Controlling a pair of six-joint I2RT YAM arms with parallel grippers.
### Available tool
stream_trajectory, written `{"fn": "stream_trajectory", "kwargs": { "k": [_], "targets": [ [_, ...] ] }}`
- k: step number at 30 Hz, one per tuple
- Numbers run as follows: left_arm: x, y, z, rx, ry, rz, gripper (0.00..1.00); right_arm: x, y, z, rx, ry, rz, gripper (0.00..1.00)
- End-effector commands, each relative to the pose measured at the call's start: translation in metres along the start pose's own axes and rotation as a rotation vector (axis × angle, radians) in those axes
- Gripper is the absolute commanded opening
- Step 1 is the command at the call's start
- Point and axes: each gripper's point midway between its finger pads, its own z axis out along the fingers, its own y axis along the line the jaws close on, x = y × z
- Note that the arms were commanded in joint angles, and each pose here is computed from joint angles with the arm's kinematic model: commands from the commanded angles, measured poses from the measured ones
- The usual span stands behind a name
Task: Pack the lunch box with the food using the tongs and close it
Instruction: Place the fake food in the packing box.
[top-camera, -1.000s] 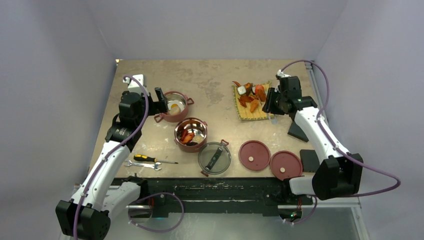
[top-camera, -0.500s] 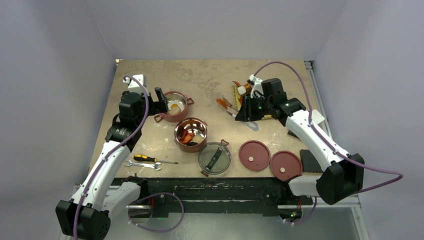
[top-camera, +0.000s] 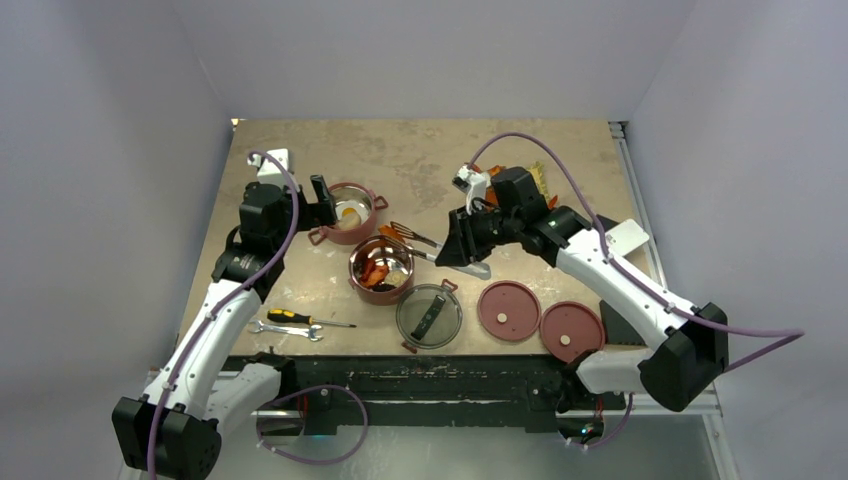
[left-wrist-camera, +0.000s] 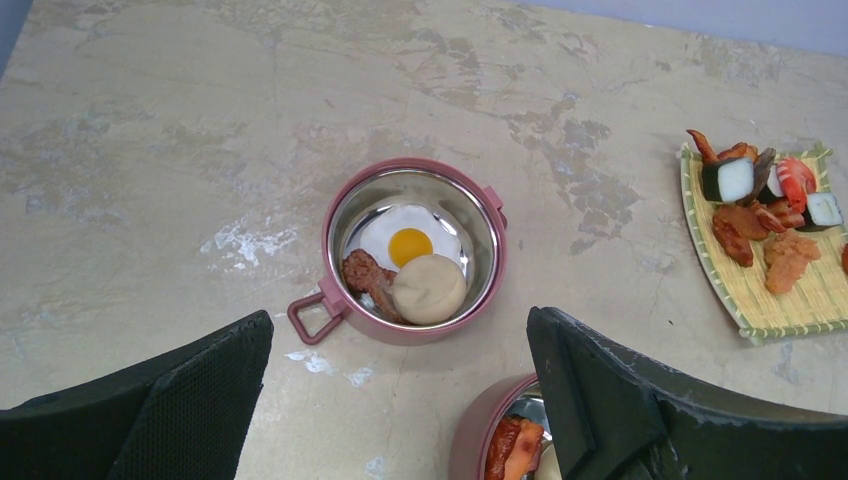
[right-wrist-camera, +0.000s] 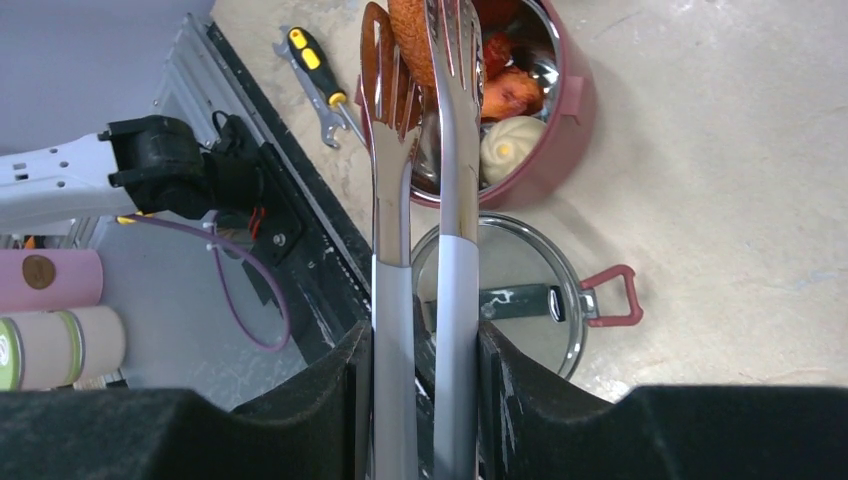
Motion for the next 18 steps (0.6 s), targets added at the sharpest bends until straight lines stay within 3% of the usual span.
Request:
{"fn": "stream_trajectory", "kwargs": {
  "k": [1,18],
  "targets": [
    [-0.011,-0.004,0.001,0.009,-0.036,-0.009,0.99,-0.010,0.024,0.006,-0.095,-0.034,-0.062,0.10],
    [-0.011,-0.002,0.001,0.001,-0.037,-0.008,0.99,0.011,0.017,0.046,-0.101,0.047,-0.065,0.25]
  ]
}}
